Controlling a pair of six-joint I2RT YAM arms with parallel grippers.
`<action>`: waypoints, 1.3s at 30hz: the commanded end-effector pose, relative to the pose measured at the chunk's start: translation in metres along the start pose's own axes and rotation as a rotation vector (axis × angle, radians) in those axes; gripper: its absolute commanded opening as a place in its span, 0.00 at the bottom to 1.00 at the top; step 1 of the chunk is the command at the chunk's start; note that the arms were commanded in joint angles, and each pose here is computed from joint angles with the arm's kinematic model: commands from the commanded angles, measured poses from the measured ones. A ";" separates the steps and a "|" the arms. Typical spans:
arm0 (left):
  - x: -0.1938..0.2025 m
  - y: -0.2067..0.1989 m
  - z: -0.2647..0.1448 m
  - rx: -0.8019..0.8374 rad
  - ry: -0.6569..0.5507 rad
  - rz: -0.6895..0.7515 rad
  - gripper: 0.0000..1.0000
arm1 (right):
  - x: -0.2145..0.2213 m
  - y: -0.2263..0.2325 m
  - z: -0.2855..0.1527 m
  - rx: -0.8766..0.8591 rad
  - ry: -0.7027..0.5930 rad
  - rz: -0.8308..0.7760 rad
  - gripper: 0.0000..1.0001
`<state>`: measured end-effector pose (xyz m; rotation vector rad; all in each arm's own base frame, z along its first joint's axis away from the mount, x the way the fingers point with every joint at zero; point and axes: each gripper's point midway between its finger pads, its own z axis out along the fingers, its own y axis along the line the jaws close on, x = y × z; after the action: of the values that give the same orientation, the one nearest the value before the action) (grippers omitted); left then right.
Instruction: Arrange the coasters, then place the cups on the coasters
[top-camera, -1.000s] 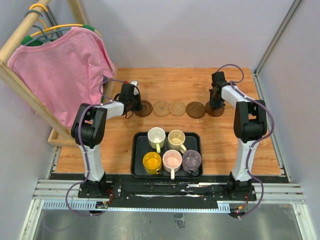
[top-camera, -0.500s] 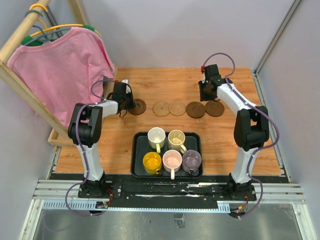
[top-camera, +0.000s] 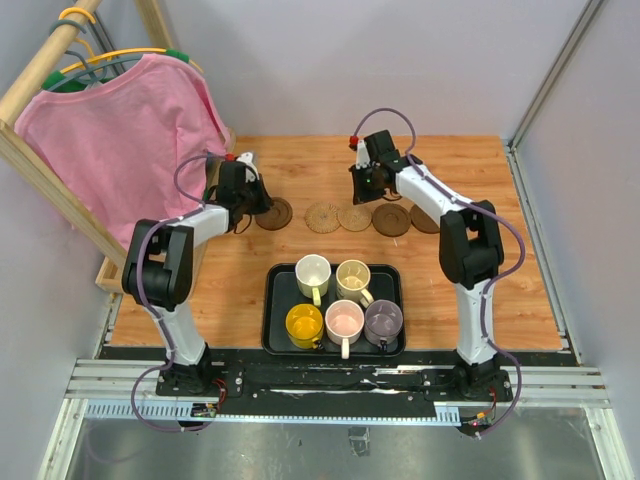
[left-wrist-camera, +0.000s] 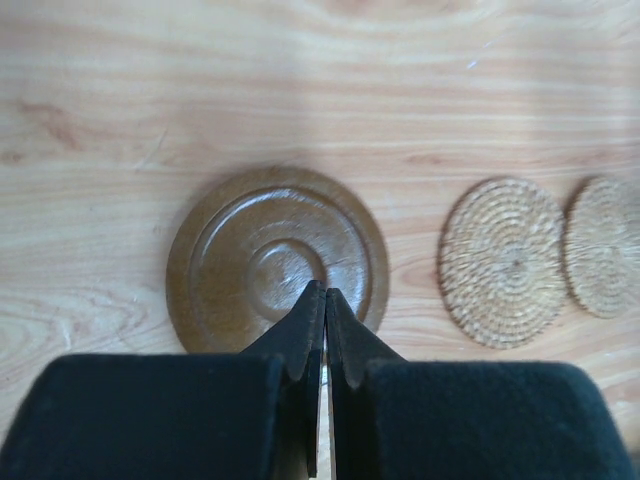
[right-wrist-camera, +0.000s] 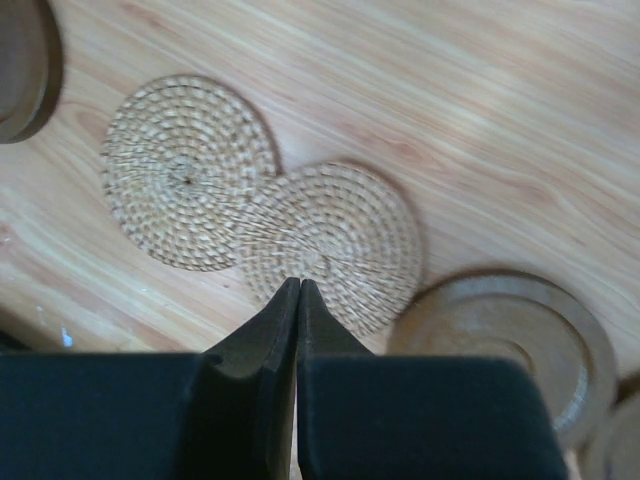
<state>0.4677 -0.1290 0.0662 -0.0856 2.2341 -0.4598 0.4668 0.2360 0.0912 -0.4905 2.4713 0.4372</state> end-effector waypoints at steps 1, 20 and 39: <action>-0.044 -0.028 -0.023 0.116 -0.136 0.027 0.05 | -0.002 0.039 0.016 -0.143 0.009 -0.041 0.01; -0.029 -0.015 -0.063 0.040 -0.186 -0.010 0.06 | 0.033 0.092 0.060 -0.199 0.132 -0.128 0.01; -0.017 -0.013 -0.066 0.048 -0.177 -0.012 0.06 | 0.045 0.109 0.095 -0.198 0.208 -0.163 0.01</action>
<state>0.4260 -0.1214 0.1074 -0.1100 2.1024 -0.4939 0.4469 0.3565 0.0332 -0.7830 2.5113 0.6448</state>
